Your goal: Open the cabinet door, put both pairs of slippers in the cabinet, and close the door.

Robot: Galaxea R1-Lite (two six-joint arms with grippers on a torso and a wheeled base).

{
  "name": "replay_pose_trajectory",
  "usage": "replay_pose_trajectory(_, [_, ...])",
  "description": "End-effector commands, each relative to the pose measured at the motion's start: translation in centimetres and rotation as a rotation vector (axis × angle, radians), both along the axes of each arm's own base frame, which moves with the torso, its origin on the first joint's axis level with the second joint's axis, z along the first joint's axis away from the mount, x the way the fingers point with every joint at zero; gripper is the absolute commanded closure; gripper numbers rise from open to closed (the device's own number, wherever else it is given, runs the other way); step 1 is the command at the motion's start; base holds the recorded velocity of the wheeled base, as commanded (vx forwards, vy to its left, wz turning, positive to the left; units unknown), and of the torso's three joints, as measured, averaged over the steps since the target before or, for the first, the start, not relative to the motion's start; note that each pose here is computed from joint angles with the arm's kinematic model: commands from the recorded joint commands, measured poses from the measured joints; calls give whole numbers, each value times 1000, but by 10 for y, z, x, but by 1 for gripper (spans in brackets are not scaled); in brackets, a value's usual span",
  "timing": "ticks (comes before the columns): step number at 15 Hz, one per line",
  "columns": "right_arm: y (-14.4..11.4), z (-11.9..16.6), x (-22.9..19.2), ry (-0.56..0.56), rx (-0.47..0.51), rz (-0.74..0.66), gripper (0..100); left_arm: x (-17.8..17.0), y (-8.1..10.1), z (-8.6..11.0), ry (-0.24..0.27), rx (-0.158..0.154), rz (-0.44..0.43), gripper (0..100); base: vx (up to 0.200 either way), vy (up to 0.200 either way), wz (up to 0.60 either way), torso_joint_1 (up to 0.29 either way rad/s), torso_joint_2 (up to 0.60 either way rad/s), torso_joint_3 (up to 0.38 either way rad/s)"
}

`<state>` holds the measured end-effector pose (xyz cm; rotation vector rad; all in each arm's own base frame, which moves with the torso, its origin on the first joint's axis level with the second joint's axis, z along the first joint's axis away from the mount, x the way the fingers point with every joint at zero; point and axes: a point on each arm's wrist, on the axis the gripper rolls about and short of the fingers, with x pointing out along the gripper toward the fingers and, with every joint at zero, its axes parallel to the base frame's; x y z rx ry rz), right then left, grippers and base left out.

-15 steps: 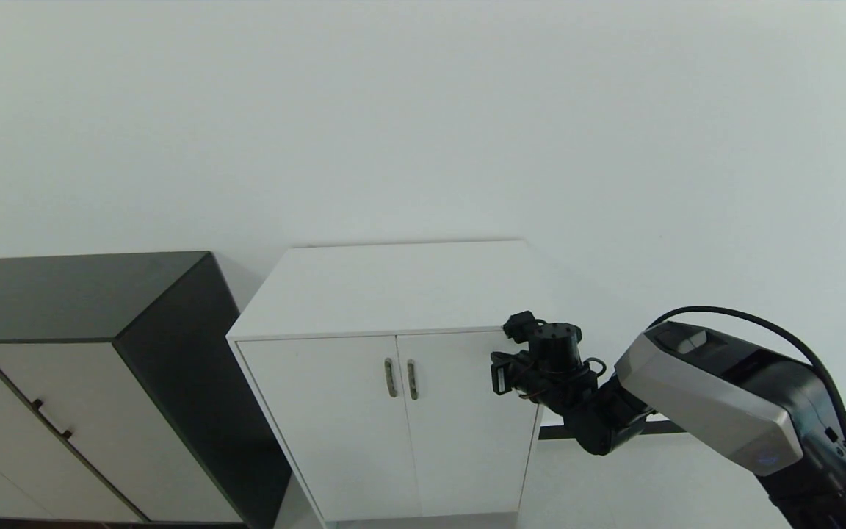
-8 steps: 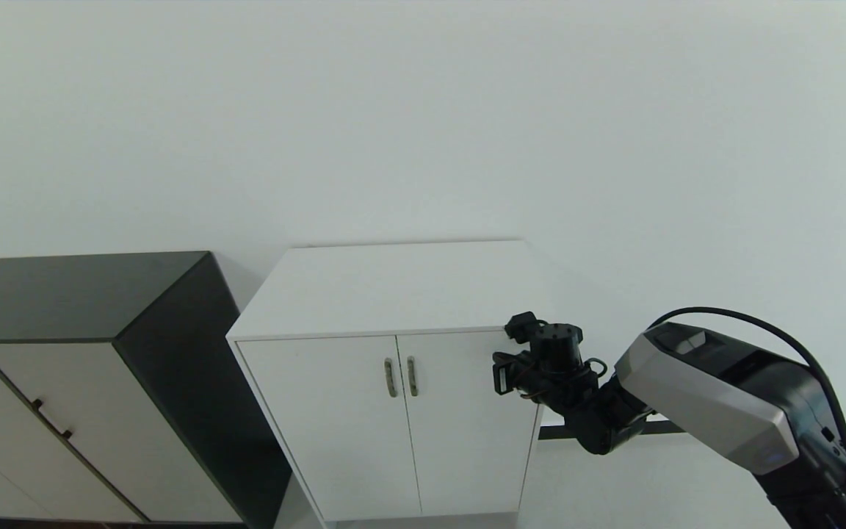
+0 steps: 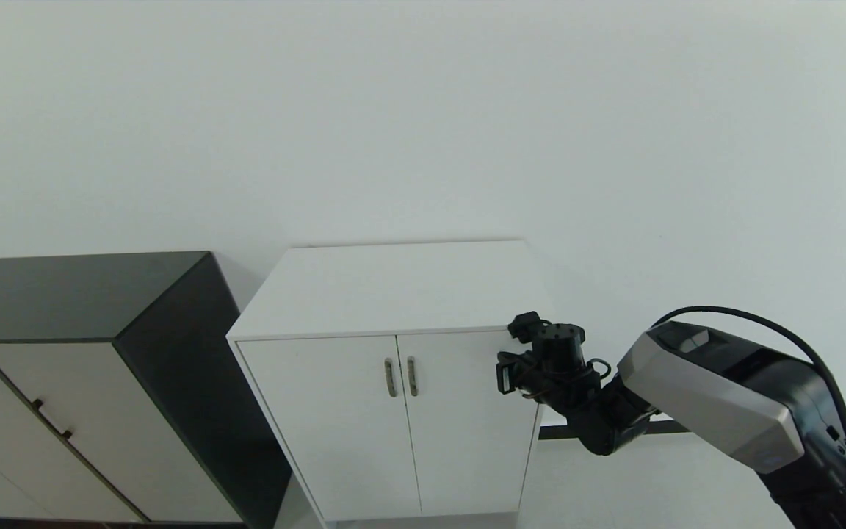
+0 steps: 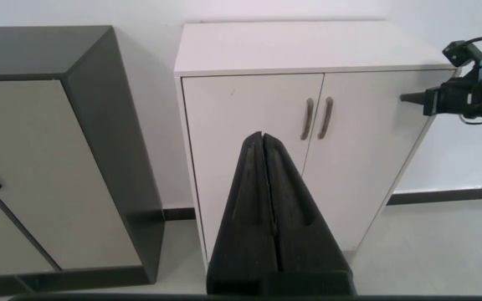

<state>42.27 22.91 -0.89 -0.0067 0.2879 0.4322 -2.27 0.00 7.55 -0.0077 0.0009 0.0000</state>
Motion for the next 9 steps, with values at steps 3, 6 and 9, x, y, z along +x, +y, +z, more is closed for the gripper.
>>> replay_pose_trajectory(3, [-9,38,-24,-35,13,1,100,0,0,0,1,-2,-2,100,0,0,0,0,0,0])
replay_pose_trajectory(6, [-33,48,-55,-32,1,-35,100,0,0,0,-1,-2,0,100,0,0,0,0,0,0])
replay_pose_trajectory(9, [-60,52,-80,-46,-7,-106,100,0,0,0,1,0,0,100,0,0,0,0,0,0])
